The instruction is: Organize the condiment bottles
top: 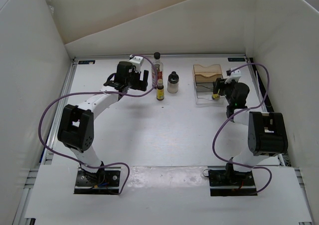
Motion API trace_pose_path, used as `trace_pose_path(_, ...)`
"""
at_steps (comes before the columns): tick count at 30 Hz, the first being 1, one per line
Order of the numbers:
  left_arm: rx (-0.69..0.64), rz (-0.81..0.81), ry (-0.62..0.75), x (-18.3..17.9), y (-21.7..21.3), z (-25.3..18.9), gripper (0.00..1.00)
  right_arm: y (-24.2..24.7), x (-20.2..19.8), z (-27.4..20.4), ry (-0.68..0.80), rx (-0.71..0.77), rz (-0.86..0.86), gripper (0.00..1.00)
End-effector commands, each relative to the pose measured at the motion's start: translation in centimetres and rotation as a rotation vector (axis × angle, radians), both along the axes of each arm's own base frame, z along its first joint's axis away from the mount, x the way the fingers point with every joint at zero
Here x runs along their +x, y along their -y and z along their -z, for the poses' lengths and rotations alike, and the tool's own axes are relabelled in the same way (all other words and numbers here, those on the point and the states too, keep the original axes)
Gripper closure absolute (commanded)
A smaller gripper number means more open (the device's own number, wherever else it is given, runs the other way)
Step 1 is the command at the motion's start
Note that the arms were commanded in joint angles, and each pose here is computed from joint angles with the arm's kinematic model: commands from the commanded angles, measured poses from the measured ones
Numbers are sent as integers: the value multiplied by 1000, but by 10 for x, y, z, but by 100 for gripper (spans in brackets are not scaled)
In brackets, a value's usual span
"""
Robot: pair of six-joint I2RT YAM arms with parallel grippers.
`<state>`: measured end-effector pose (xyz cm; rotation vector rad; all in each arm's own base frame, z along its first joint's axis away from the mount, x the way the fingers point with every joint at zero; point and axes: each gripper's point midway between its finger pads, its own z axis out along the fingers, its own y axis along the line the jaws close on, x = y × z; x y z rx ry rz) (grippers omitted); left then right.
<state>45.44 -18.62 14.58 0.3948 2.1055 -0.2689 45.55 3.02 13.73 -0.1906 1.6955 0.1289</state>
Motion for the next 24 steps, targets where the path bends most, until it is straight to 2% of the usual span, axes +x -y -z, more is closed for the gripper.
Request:
trace_pose_path(1,-8,-1,45,7,3,-15,0,5,6,-20,86,-18,32,30)
trace_pose_path(6,-11,0,46,6,2,-16,0,-4,8,-27,100,-46,37,24)
trace_pose_path(11,-15,0,46,5,2,-18,0,-12,9,-56,159,-97,29,24)
trace_pose_path(18,-21,0,58,1,2,-22,0,-48,-4,-120,328,-278,-6,24)
trace_pose_path(19,-20,-5,57,1,0,-22,0,-50,-5,-126,354,-342,-7,24)
trace_pose_path(21,-21,-1,60,-1,1,-23,0,-59,-12,-145,404,-343,-27,24)
trace_pose_path(24,-23,-3,64,-3,-1,-24,0,-77,-20,-160,415,-241,-126,24)
